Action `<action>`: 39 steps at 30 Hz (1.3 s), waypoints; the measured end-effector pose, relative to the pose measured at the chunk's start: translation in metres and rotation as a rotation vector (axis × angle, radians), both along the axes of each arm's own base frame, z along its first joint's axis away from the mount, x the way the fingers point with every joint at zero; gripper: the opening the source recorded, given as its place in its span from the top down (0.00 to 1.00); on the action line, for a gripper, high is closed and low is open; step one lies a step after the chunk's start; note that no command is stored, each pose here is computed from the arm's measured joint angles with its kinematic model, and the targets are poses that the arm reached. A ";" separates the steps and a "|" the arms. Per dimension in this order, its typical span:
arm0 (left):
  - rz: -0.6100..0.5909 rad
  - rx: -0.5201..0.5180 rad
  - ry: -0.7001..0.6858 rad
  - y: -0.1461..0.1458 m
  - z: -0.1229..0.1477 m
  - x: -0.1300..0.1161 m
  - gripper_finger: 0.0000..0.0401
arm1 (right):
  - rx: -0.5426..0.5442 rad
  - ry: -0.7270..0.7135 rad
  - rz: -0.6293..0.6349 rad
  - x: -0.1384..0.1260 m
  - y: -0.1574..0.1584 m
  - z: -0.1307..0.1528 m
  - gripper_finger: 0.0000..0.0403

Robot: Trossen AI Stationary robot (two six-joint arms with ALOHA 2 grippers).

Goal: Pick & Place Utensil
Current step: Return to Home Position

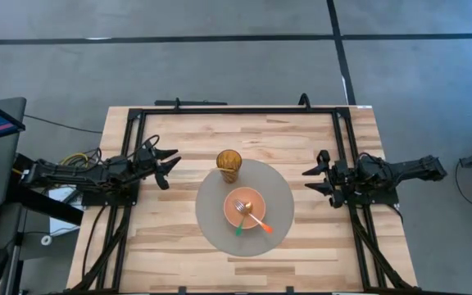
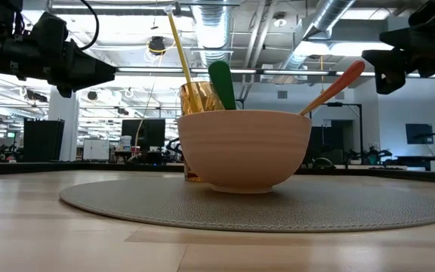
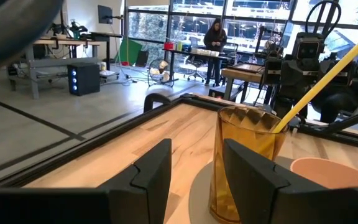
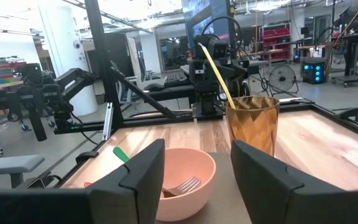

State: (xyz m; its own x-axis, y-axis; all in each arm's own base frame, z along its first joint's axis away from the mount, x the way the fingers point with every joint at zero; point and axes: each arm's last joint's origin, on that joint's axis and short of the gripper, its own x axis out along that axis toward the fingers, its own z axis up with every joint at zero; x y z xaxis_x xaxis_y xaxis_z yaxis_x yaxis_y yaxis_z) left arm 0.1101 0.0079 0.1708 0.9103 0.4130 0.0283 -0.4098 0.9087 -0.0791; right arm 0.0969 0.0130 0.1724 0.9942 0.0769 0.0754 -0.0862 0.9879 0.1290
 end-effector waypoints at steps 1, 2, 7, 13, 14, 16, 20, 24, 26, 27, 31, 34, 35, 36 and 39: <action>-0.001 0.000 0.000 0.000 0.000 0.000 0.64 | 0.000 0.000 0.000 0.000 0.000 0.000 0.56; -0.001 0.000 0.000 0.000 0.000 0.000 0.64 | 0.000 0.000 0.000 0.000 0.000 0.000 0.55; -0.001 0.000 0.000 0.000 0.000 0.000 0.64 | 0.000 0.000 0.000 0.000 0.000 0.000 0.55; -0.001 0.000 0.000 0.000 0.000 0.000 0.64 | 0.000 0.000 0.000 0.000 0.000 0.000 0.55; -0.001 0.000 0.000 0.000 0.000 0.000 0.64 | 0.000 0.000 0.000 0.000 0.000 0.000 0.56; 0.000 0.000 0.000 0.000 0.000 0.000 0.64 | 0.000 0.000 0.000 0.000 0.000 0.000 0.56; 0.000 0.000 0.000 0.000 0.000 0.000 0.64 | 0.000 0.000 0.000 0.000 0.000 0.000 0.56; 0.000 0.000 -0.001 0.000 0.000 0.000 0.64 | 0.000 0.000 0.000 0.000 0.000 0.000 0.55; 0.000 0.000 0.000 0.000 0.000 0.000 0.64 | 0.000 0.000 0.000 0.000 0.000 0.000 0.55; 0.000 0.000 0.000 0.000 0.000 0.000 0.64 | 0.000 0.000 0.000 0.000 0.000 0.000 0.55; 0.000 0.000 -0.001 0.000 0.000 0.000 0.64 | 0.000 0.000 0.000 0.000 0.000 0.000 0.55; 0.000 0.000 -0.001 0.000 0.000 0.000 0.64 | 0.000 0.000 0.000 0.000 0.000 0.000 0.56; 0.000 0.000 -0.001 0.000 0.000 0.000 0.64 | 0.000 0.000 0.000 0.000 0.000 0.000 0.56; 0.000 0.000 -0.001 0.000 0.000 0.000 0.64 | 0.000 0.000 0.000 0.000 0.000 0.000 0.56; 0.000 0.000 -0.001 0.000 0.000 0.000 0.64 | 0.000 0.000 0.000 0.000 0.000 0.000 0.55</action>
State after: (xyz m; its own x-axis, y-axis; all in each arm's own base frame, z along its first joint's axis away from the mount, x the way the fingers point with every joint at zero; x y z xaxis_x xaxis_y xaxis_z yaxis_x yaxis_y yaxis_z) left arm 0.1101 0.0078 0.1709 0.9105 0.4126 0.0287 -0.4094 0.9089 -0.0796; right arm 0.0970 0.0130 0.1723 0.9942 0.0766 0.0750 -0.0859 0.9879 0.1290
